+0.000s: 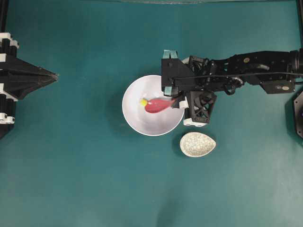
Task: Scoop the yellow hexagonal prism block from the bowl with a spoon using the right arm.
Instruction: 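Push the spoon bowl under the yellow hexagonal block and scoop it, then raise the spoon holding the yellow block up out of the bowl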
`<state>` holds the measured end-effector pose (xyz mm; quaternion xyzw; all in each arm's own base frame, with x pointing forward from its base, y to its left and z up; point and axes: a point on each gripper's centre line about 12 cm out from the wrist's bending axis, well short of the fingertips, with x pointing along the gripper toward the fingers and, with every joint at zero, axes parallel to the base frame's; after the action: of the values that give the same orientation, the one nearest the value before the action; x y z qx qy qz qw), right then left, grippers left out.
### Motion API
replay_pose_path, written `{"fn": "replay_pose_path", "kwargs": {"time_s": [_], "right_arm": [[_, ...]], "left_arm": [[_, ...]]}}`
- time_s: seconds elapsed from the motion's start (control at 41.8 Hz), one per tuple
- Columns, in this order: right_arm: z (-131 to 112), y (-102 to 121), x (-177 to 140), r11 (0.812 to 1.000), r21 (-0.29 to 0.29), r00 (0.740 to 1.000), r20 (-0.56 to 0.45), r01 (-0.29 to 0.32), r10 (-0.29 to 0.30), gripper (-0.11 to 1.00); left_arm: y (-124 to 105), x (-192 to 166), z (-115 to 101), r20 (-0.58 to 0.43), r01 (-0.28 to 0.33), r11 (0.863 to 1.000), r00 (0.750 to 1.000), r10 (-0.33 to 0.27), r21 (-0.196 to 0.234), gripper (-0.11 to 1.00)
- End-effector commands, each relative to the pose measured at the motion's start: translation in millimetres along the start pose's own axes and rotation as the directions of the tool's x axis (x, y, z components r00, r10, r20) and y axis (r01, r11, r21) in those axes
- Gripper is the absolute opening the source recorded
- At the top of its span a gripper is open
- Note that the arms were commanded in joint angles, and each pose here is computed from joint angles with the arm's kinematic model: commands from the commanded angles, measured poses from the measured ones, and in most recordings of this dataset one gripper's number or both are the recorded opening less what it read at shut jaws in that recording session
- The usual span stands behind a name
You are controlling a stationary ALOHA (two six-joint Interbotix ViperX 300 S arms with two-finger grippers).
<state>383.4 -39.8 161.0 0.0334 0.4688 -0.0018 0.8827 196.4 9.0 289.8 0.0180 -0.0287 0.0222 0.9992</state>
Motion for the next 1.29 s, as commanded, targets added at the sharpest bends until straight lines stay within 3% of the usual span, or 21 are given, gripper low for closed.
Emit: {"fn": "replay_pose_path", "kwargs": {"time_s": [0.0, 0.383, 0.91, 1.149, 1.269], "right_arm": [[17.1, -2.1, -8.1, 1.0, -0.004, 0.997, 0.071, 0.013, -0.013, 0.25], [28.4, -5.8, -9.7, 0.999, -0.012, 0.986, 0.163, 0.046, -0.044, 0.25], [24.6, -0.7, -16.7, 0.999, -0.009, 0.981, 0.191, 0.045, -0.042, 0.25], [24.7, 4.5, -40.9, 0.998, -0.005, 0.949, 0.311, 0.063, -0.058, 0.25], [24.4, 6.6, -58.2, 0.997, -0.001, 0.909, 0.409, 0.083, -0.075, 0.25]], "left_arm": [[0.3, 2.5, 9.6, 0.025, 0.0, 1.0, 1.0, 0.0, 0.003, 0.0], [0.3, 2.5, 9.2, 0.021, 0.0, 1.0, 1.0, 0.0, 0.003, 0.0], [0.3, 2.7, 9.9, 0.023, 0.0, 1.0, 1.0, 0.0, 0.003, 0.0], [0.3, 2.5, 9.2, 0.021, 0.0, 1.0, 1.0, 0.0, 0.003, 0.0], [0.3, 2.7, 9.9, 0.023, 0.0, 1.0, 1.0, 0.0, 0.003, 0.0]]}}
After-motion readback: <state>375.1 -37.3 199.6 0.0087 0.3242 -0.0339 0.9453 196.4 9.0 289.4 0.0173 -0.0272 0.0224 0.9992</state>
